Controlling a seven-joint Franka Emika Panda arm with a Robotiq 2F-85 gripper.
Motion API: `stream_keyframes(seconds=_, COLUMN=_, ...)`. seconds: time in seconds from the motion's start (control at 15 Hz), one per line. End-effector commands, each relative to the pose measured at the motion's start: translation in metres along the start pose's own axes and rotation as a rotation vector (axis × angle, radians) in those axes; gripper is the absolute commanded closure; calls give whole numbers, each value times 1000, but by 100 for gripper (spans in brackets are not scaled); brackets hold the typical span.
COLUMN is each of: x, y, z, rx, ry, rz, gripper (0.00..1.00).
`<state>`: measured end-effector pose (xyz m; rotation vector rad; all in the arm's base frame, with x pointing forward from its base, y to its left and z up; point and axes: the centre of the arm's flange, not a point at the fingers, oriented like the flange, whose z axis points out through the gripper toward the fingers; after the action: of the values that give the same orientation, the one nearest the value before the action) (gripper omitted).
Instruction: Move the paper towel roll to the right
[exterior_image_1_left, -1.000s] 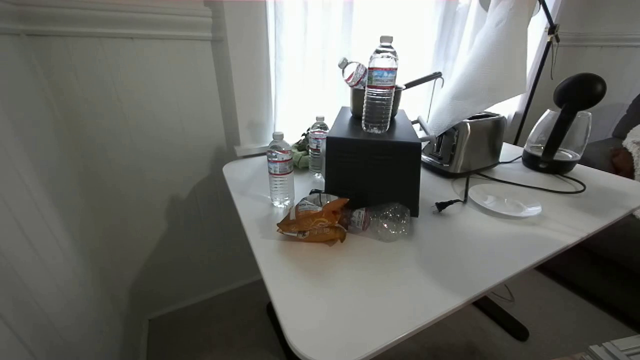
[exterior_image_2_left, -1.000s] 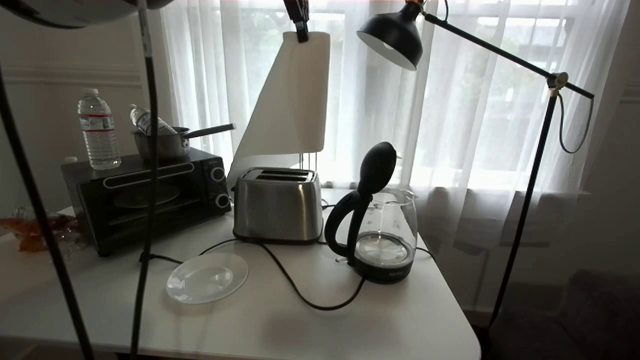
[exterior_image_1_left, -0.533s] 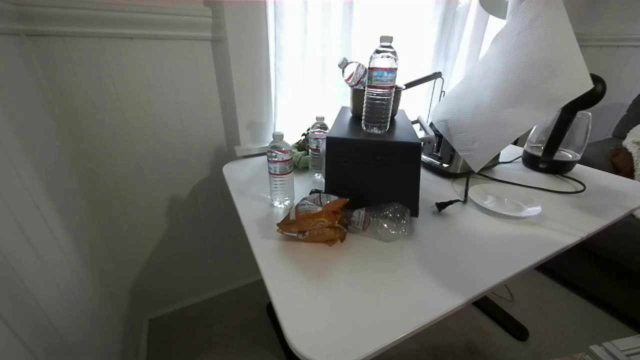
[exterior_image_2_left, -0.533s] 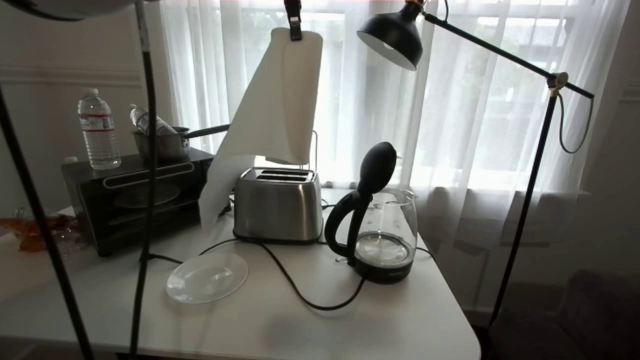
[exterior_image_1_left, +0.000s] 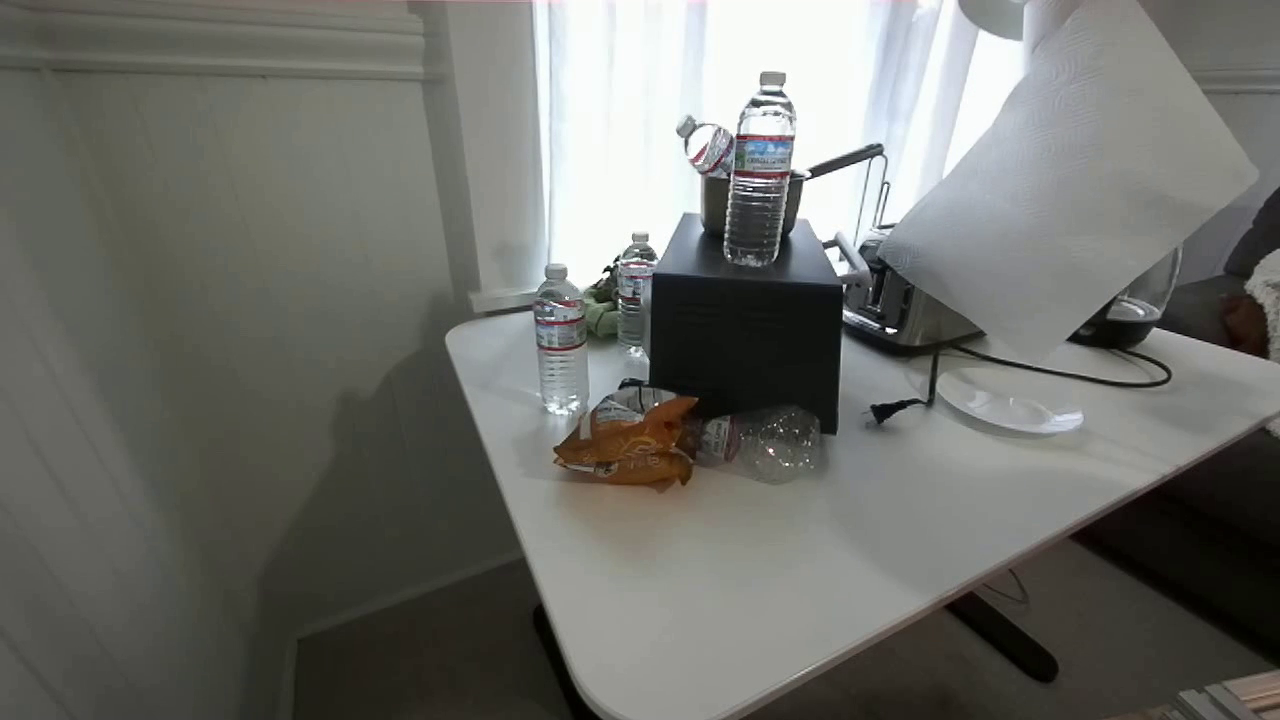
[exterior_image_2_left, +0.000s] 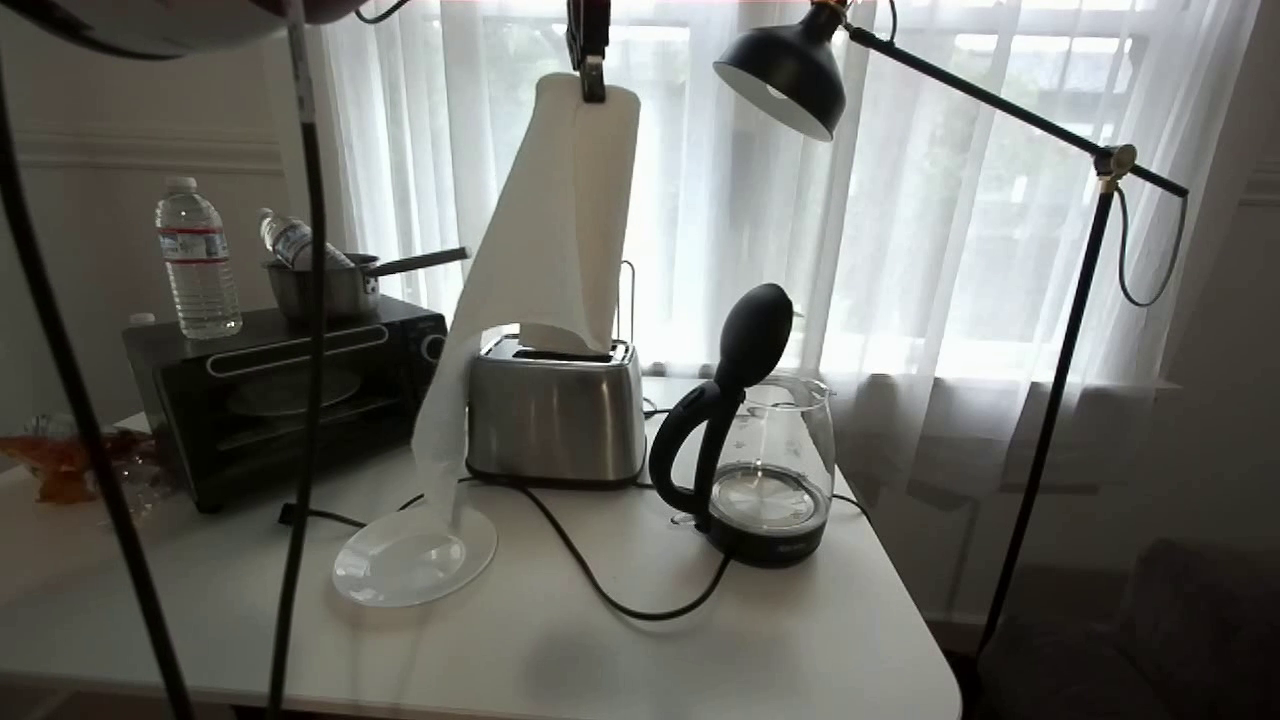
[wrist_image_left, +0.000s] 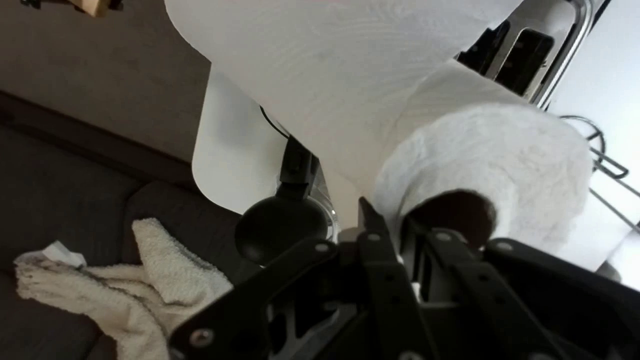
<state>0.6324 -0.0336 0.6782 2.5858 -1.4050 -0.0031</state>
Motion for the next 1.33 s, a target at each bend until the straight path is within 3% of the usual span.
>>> stream_keyframes(seconds=0.0, x=-27, y=24, z=66, rx=49, ry=43, rz=-143, gripper=93)
stream_keyframes(seconds=0.07, x=6, y=-13, z=8, rx=16, ry=24, rz=-84, gripper=88)
stream_keyframes(seconds=0.6, x=10, y=-24, z=19, rx=20, ry=32, rz=-124, gripper=88)
stream_keyframes(seconds=0.67, x=8, y=-22, z=22, rx=31, ry=39, rz=-124, gripper=97)
stream_keyframes(seconds=0.87, x=-6, y=-9, z=39, rx=73, ry=97, rz=-132, gripper=97)
stream_keyframes(seconds=1.13, x=-26, y=11, z=56, rx=135, ry=117, rz=-263, gripper=97)
stream_keyframes(seconds=1.27, x=-24, y=8, z=57, rx=107, ry=74, rz=-344, gripper=97)
